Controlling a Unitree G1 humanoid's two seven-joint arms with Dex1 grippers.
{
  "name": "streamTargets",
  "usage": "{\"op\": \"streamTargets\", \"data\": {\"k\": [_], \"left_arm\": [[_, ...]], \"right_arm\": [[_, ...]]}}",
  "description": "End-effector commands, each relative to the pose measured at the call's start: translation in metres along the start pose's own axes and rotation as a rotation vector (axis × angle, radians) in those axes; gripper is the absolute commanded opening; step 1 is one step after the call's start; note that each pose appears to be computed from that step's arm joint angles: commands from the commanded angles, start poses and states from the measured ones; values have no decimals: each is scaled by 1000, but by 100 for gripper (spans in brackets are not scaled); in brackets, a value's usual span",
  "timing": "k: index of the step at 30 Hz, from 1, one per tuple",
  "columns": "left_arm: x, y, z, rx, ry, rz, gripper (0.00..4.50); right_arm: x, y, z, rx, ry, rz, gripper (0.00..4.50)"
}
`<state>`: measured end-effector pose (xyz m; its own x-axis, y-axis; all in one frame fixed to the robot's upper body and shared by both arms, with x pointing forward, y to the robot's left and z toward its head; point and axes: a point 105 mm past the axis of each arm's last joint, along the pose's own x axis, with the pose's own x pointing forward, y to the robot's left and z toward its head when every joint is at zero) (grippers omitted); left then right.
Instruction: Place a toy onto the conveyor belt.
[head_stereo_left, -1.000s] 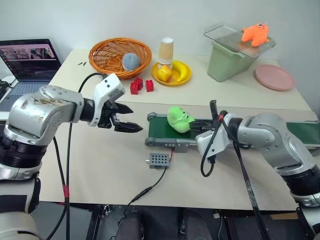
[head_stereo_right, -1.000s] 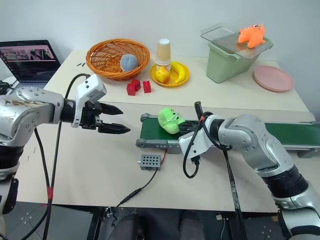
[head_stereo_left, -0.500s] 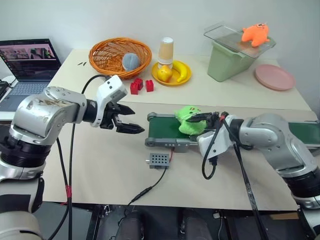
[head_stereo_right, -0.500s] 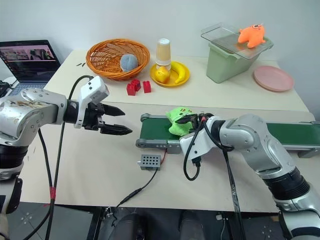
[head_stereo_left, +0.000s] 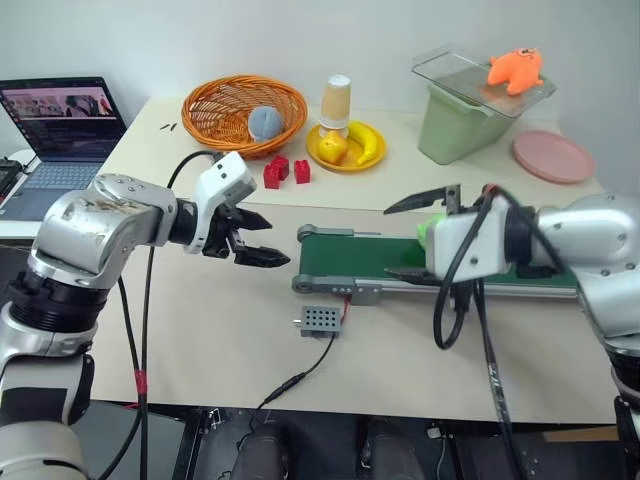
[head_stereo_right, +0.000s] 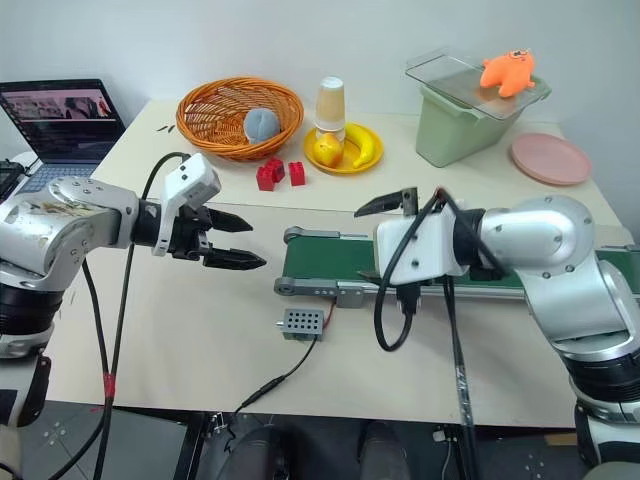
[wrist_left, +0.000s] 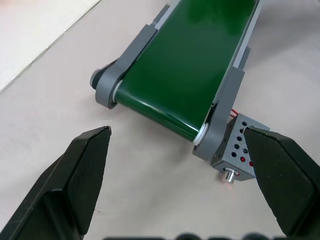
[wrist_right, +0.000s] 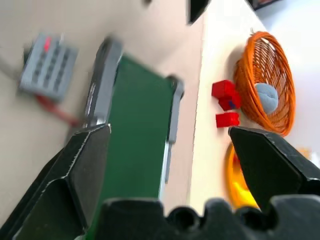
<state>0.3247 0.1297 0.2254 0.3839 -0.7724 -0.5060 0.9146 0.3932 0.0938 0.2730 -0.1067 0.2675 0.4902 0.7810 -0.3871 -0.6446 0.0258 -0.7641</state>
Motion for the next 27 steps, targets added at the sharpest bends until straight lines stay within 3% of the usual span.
{"op": "streamTargets", "data": {"k": [1,6,9,27], "left_arm": [[-13,3,24,89,-119,27,450],[-16,6,36,162,-230,82,450],[-17,3,40,182,-279,98,450],[-16,-1,59,179,-450,189,450]], "right_arm": [[-17,-30,6,283,-86,-143,447],[-29,-46,-16,607,-129,-259,447],[-30,-40,-24,713,-140,-267,447],[-24,-22,-47,832,-61,-325,447]]}}
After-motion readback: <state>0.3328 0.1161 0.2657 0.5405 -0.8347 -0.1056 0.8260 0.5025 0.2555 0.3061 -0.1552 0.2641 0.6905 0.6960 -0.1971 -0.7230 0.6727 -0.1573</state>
